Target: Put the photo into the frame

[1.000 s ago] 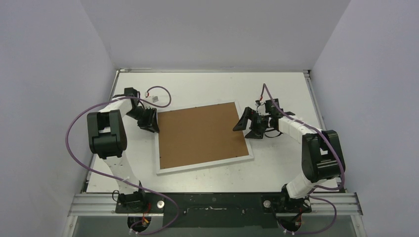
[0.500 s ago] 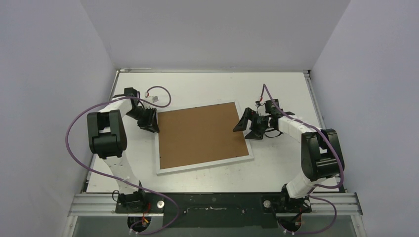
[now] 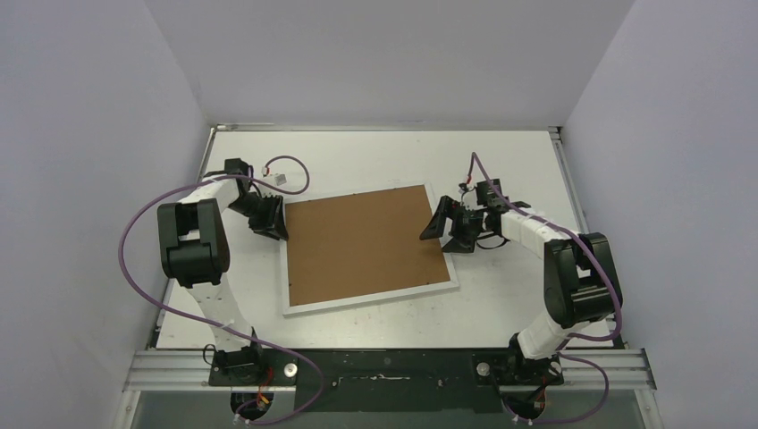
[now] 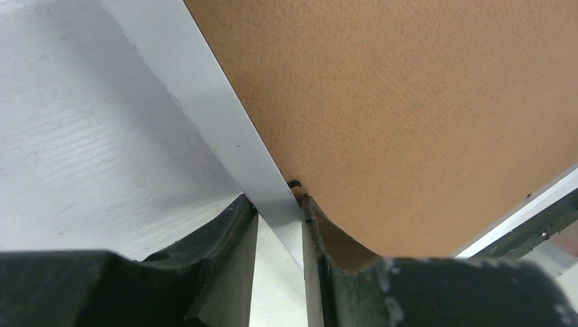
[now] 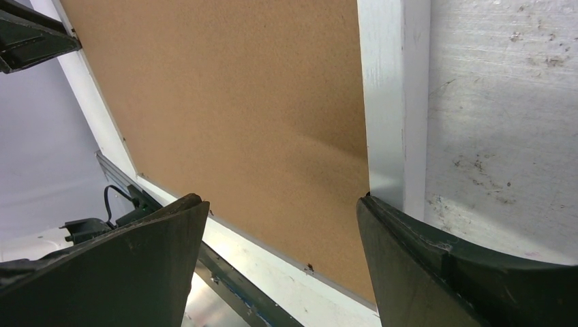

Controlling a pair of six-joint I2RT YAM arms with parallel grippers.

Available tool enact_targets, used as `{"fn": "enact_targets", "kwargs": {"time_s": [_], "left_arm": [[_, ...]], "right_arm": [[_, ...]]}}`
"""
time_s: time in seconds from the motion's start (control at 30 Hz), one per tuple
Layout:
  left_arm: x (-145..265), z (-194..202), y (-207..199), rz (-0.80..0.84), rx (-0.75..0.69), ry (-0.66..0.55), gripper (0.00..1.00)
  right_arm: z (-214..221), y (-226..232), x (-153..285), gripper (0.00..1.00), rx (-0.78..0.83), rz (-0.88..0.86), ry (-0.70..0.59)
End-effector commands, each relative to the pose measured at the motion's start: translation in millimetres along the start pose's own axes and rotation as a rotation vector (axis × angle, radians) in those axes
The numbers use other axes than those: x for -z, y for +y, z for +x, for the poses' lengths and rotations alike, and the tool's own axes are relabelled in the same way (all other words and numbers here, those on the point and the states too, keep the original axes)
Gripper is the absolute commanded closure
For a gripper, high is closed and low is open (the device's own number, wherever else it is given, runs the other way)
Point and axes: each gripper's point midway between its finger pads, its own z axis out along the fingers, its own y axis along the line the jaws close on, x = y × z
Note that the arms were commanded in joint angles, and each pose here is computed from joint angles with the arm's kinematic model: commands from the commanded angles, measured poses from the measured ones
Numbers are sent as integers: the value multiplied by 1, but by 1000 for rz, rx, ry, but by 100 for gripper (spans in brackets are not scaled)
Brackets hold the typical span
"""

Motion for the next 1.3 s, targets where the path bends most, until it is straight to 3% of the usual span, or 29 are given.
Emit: {"fn": "enact_targets", "kwargs": {"time_s": [0.0, 1.27], "left_arm": [[-11, -18, 3, 8, -66, -45, 96], [-13, -21, -8, 38, -83, -47, 97]], "right_arm": [[8, -6, -9, 17, 23, 45, 39], [19, -32, -29, 18, 112, 242, 96]]}}
